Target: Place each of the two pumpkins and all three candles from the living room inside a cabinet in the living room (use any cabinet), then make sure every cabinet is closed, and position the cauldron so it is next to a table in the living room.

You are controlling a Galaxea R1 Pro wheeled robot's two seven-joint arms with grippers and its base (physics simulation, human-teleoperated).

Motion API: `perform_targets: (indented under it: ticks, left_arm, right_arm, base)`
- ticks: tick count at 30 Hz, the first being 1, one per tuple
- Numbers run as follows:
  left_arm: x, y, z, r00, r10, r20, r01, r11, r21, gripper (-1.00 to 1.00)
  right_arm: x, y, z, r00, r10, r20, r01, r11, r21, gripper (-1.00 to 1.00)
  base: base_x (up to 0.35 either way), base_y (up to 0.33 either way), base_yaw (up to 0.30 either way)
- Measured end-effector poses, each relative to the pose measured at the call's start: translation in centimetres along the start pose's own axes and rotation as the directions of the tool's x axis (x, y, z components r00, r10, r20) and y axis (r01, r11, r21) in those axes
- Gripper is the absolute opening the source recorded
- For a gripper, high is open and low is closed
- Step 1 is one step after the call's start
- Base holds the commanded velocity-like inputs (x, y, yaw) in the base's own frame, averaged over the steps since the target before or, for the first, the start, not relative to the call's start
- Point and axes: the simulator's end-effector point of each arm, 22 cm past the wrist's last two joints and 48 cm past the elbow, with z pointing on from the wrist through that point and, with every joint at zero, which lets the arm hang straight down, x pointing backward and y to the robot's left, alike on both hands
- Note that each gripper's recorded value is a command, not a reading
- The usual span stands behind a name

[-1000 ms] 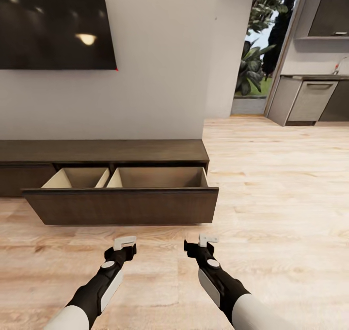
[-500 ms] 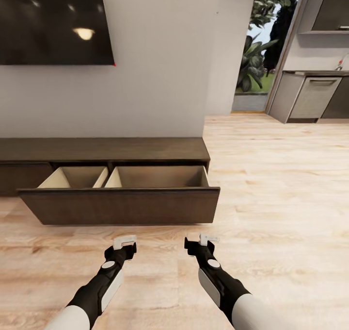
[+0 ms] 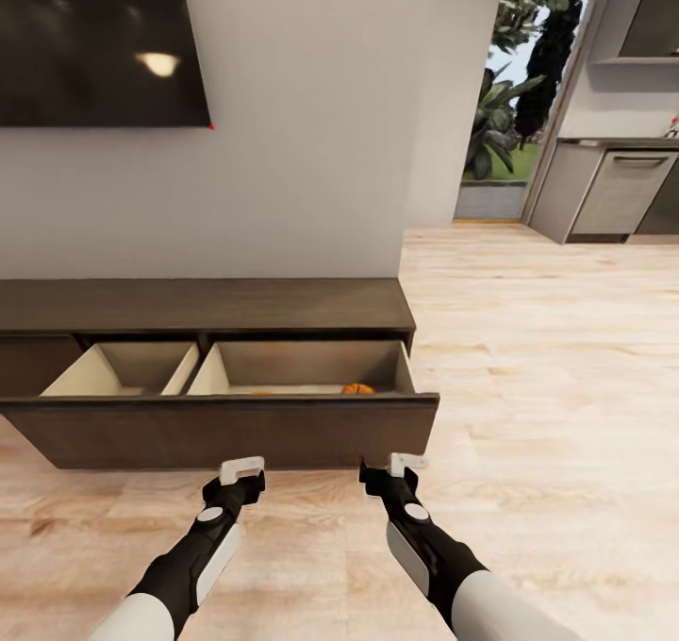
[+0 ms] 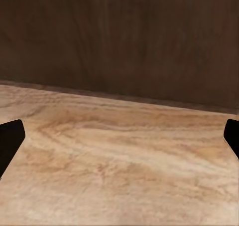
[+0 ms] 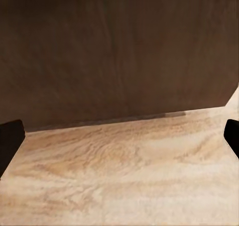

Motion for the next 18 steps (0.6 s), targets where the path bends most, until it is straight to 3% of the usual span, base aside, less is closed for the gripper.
perform_targets:
  ticks: [18]
  left_arm:
    - [-0.08, 0.14, 0.02, 1.000, -0.001, 0.003, 0.001, 1.000, -0.002, 1.00]
  right_arm:
    - [0.21, 0.05, -0.03, 1.000, 0.002, -0.005, -0.002, 1.000, -0.001, 1.00]
  base:
    - [0.335, 0.000, 0.000]
